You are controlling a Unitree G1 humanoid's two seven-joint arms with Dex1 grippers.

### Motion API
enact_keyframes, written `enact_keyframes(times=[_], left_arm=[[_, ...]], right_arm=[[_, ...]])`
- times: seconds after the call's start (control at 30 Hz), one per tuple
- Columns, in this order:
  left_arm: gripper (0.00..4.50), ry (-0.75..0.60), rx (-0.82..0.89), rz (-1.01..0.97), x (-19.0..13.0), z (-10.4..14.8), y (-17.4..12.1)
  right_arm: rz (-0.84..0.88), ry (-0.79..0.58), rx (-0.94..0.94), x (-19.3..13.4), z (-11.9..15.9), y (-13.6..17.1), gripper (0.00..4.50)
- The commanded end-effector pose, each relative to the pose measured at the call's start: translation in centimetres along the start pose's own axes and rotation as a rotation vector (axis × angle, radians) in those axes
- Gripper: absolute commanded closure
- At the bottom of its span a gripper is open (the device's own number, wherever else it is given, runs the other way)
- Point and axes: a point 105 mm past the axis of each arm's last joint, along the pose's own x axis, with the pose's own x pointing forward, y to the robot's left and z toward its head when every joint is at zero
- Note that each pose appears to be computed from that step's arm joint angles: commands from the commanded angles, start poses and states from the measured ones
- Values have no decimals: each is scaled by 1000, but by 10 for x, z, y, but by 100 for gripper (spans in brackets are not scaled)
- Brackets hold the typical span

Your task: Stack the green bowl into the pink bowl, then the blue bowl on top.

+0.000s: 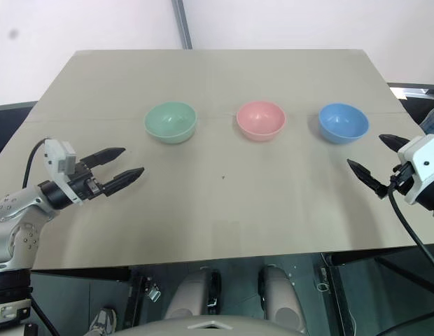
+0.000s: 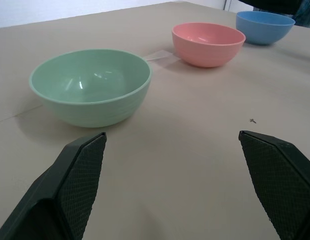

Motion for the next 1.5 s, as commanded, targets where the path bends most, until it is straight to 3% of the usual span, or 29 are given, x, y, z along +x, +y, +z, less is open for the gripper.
enact_keyframes(times=[0.03,0.47,0.83,0.97,1.1,1.2,1.27,1.43,1.47,1.5], left_arm=[[2,-44,46,3,-4,21,-2],[2,-111,23,1,2,35,-19],[2,-110,85,-141,10,40,-52],[2,-106,86,-127,5,38,-58],[2,-101,88,-95,-3,38,-63],[0,-96,86,-78,-9,38,-65],[0,-92,87,-68,-11,37,-67],[0,-89,81,-51,-14,36,-71],[0,-88,81,-48,-14,35,-71],[0,-88,81,-46,-14,35,-70]], right_arm=[[-3,-40,-31,0,13,-4,0],[141,-108,-8,49,19,24,0],[477,-135,-203,168,35,87,0],[505,-144,-248,195,42,95,0],[520,-81,-281,213,32,100,0],[517,-49,-308,219,26,99,80],[525,-38,-337,221,24,100,158],[540,-54,-392,225,30,104,404],[539,-67,-410,226,32,105,435],[538,-77,-419,226,35,106,435]])
